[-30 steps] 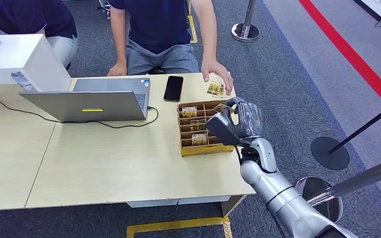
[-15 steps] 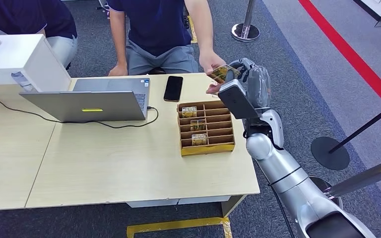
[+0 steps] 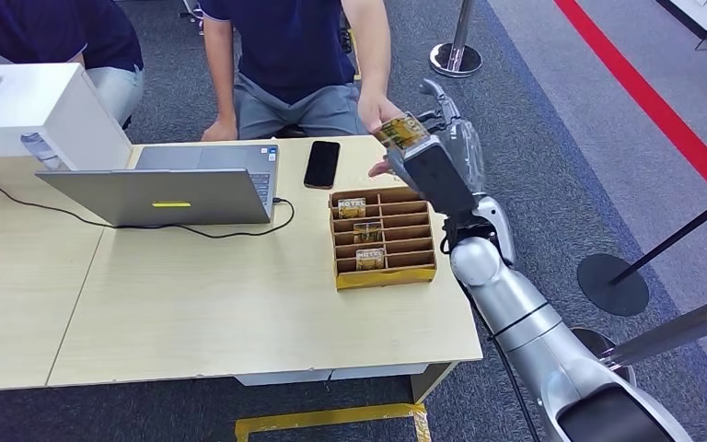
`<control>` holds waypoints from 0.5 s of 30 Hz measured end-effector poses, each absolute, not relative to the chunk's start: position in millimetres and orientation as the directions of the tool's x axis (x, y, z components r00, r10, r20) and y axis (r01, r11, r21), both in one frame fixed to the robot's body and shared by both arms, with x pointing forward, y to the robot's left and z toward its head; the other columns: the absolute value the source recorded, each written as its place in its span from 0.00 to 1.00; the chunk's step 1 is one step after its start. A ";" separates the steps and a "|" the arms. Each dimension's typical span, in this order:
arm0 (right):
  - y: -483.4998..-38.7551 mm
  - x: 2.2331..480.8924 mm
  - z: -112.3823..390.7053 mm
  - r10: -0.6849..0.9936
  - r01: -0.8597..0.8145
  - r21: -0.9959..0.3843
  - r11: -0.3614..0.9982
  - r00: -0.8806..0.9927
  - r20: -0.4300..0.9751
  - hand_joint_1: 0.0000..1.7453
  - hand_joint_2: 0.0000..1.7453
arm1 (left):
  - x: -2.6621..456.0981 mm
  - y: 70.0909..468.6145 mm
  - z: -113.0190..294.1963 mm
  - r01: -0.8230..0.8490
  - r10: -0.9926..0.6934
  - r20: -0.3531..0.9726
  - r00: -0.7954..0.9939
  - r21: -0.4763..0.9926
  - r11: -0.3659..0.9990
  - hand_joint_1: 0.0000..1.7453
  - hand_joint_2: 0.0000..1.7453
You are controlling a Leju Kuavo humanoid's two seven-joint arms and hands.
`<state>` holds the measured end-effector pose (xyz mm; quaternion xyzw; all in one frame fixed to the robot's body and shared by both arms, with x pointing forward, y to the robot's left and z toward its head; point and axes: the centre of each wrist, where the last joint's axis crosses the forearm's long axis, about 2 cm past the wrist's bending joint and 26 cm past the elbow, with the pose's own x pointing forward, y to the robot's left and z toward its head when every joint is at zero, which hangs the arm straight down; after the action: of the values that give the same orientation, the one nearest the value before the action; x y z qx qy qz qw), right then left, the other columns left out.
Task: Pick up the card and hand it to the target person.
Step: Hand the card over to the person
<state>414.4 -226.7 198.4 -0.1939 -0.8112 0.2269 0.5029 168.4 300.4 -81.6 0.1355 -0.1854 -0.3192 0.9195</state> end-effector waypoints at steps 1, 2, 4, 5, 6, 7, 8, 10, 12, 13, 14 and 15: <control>-226.7 415.1 197.6 0.509 0.035 -0.544 0.838 -0.406 0.759 0.00 1.00 | 168.4 300.4 -81.6 0.536 -0.637 0.256 0.727 0.367 0.760 0.00 0.00; -226.9 415.8 196.6 0.476 -0.015 -0.523 0.852 -0.393 0.787 0.00 1.00 | 168.5 300.5 -81.5 0.536 -0.637 0.258 0.726 0.368 0.760 0.00 0.00; -228.7 416.8 193.6 0.417 -0.107 -0.482 0.870 -0.361 0.834 0.00 1.00 | 168.7 300.8 -81.5 0.535 -0.637 0.263 0.724 0.368 0.760 0.00 0.00; -230.4 417.0 191.7 0.398 -0.139 -0.466 0.873 -0.346 0.849 0.00 1.00 | 168.8 301.1 -81.4 0.535 -0.638 0.264 0.724 0.368 0.760 0.00 0.00; -232.6 417.1 189.7 0.382 -0.167 -0.452 0.876 -0.331 0.863 0.00 1.00 | 168.8 301.4 -81.4 0.535 -0.638 0.266 0.723 0.369 0.760 0.00 0.00; -235.3 417.2 187.7 0.369 -0.191 -0.440 0.878 -0.317 0.874 0.00 1.00 | 168.8 302.0 -81.4 0.535 -0.638 0.267 0.722 0.369 0.760 0.00 0.00; -238.1 417.1 185.7 0.356 -0.213 -0.427 0.879 -0.303 0.884 0.00 1.00 | 168.8 302.4 -81.4 0.535 -0.638 0.269 0.721 0.370 0.760 0.00 0.00; -244.9 416.6 181.4 0.334 -0.253 -0.403 0.880 -0.275 0.902 0.00 1.00 | 168.8 303.2 -81.4 0.535 -0.639 0.270 0.720 0.370 0.760 0.00 0.00; -253.9 414.8 175.4 0.309 -0.299 -0.374 0.878 -0.241 0.920 0.00 1.00 | 168.8 304.2 -81.4 0.535 -0.640 0.273 0.719 0.370 0.759 0.00 0.00; -259.2 413.3 171.9 0.300 -0.319 -0.360 0.877 -0.223 0.928 0.00 1.00 | 168.8 304.9 -81.4 0.536 -0.640 0.274 0.718 0.370 0.759 0.00 0.00; -264.4 411.7 168.4 0.293 -0.335 -0.349 0.875 -0.207 0.934 0.00 1.00 | 168.7 305.6 -81.4 0.536 -0.640 0.275 0.717 0.370 0.759 0.00 0.00; -269.7 410.0 165.1 0.290 -0.346 -0.341 0.874 -0.191 0.938 0.00 1.00 | 168.7 306.3 -81.3 0.535 -0.640 0.276 0.717 0.370 0.759 0.00 0.00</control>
<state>410.0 -269.7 165.1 0.0191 -0.7301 0.2503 0.6356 168.7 306.3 -81.3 0.1331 -0.1969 -0.3205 0.9169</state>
